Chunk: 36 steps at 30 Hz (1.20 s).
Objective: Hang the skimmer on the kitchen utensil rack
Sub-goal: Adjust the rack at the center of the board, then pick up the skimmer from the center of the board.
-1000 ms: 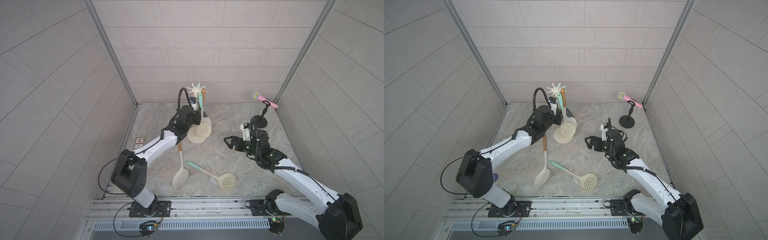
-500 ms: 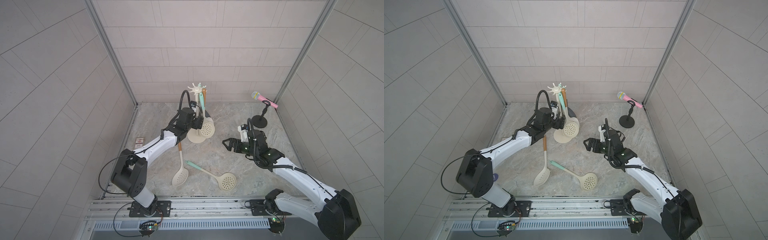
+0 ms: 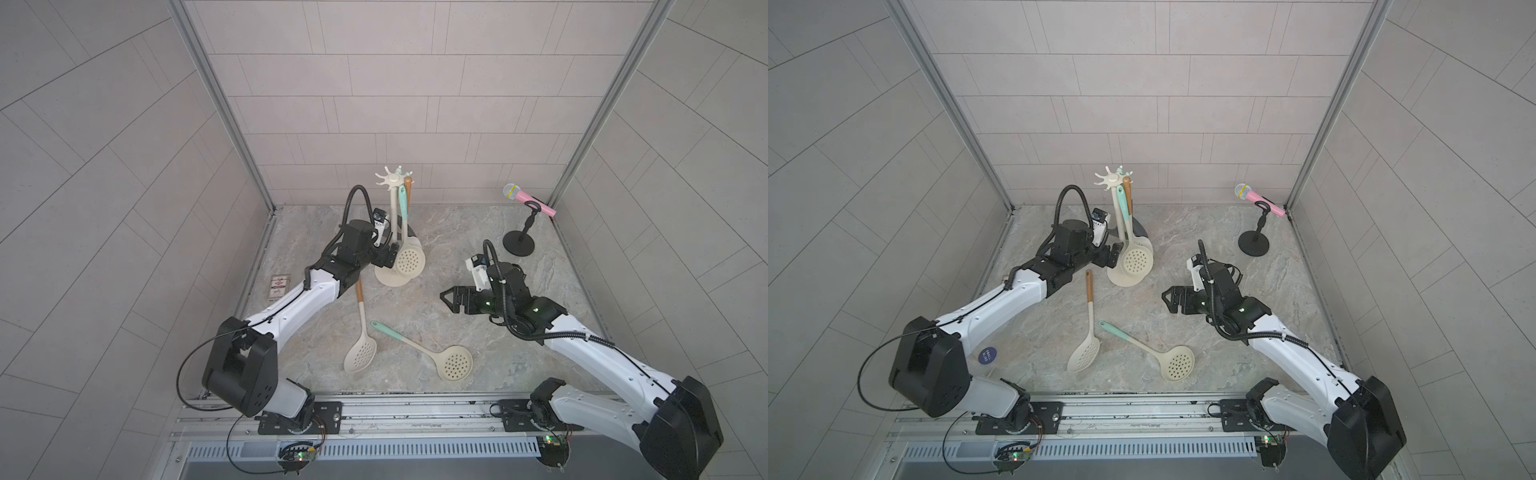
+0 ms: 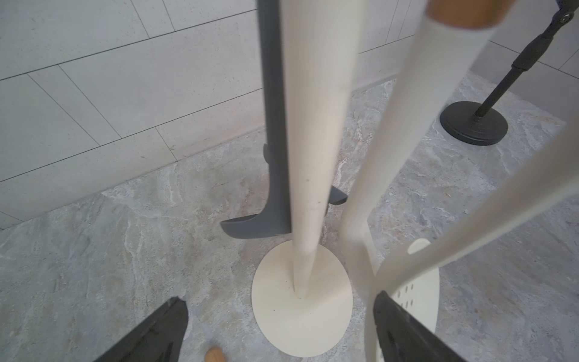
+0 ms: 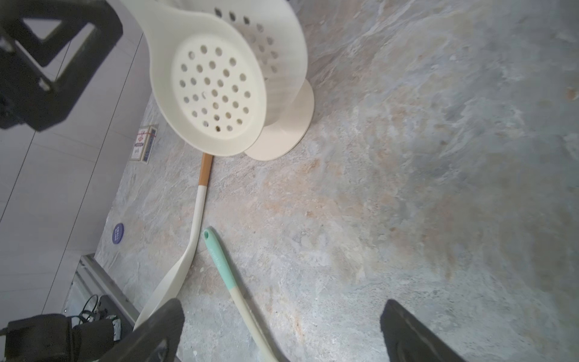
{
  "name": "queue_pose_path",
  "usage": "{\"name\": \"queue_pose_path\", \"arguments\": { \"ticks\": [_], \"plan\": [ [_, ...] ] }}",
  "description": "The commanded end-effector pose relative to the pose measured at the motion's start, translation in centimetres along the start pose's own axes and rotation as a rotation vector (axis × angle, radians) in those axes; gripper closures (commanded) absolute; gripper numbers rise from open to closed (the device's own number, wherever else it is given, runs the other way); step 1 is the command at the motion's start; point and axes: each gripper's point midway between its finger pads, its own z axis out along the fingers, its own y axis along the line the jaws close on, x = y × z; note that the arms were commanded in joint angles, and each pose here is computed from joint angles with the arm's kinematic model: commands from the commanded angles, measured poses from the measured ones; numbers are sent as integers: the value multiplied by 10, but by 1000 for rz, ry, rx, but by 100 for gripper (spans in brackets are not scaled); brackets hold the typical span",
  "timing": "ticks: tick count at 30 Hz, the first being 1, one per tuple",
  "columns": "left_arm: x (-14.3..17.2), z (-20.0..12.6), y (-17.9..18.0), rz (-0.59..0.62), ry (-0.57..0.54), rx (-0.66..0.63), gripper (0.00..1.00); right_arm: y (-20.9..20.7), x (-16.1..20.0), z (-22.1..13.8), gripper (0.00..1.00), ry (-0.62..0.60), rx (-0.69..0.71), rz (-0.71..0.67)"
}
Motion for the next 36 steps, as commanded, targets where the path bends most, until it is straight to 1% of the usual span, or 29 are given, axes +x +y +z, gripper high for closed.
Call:
{"name": "queue_pose_path", "arguments": {
  "ticks": [1,6,8,10,14,16,19,21,24,25,26,28,32,34,36],
  "plan": [
    [7,-19,26,-10,47,9,0,8,7,0,0,34,48,-92],
    [22,-56,99,-147,64,-105,0,24,31,15,2,97,64,-166],
    [33,-69,116,-194,55,-117,0,30,42,24,3,128,68,-191],
    [43,-80,121,-196,46,-86,0,35,53,34,4,161,78,-212],
    [78,-99,135,-219,109,-77,0,48,74,53,6,219,93,-271],
    [92,-110,139,-246,132,-81,0,51,83,60,6,250,115,-299],
    [97,-125,139,-283,99,-51,0,54,96,73,7,305,141,-331],
    [96,-134,137,-276,72,-24,0,57,105,81,7,338,150,-357],
    [97,-147,133,-241,73,-27,0,58,117,94,8,384,167,-381],
    [100,-152,133,-251,85,-38,0,58,121,98,10,396,171,-388],
    [103,-156,130,-285,91,-29,0,58,124,102,12,410,173,-392],
    [103,-160,116,-296,57,69,0,57,129,109,14,434,176,-398],
    [109,-161,115,-359,58,118,0,52,139,120,20,469,193,-404],
    [110,-160,114,-394,49,144,0,50,143,124,25,481,194,-400],
    [109,-161,111,-391,31,179,0,49,146,127,29,492,197,-396]
  ]
}}
